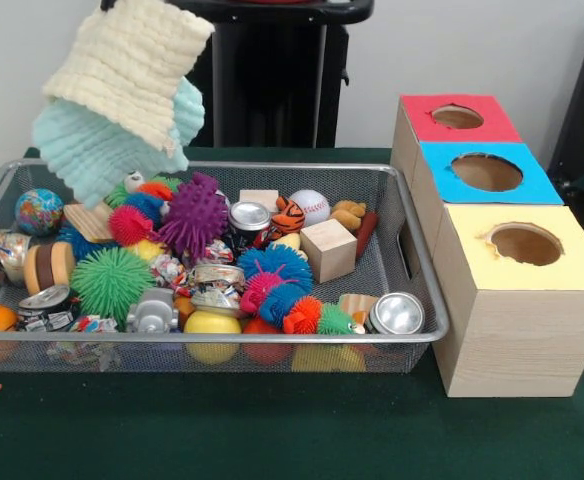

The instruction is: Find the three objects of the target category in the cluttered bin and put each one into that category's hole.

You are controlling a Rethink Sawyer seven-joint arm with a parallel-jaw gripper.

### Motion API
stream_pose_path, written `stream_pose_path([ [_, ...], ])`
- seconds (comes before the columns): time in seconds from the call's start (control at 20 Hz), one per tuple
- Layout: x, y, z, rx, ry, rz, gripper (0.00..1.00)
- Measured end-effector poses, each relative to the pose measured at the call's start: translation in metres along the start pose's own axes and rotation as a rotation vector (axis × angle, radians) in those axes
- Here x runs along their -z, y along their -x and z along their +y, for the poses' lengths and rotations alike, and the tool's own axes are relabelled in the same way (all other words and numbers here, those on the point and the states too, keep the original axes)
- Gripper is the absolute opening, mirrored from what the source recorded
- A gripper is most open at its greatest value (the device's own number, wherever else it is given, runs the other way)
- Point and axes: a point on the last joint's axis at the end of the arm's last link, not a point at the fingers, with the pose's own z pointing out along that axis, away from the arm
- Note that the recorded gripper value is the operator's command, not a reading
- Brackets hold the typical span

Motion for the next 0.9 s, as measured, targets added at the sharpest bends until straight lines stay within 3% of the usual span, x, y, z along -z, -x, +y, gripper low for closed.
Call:
stream_pose_path([
  [0.4, -0.0021, -0.0036, -0.0055, -0.011, 0.004, 0.001, 0.0],
  [0.9, 0.001, 0.0002, -0.0104, -0.053, 0.05, -0.033, 0.0],
])
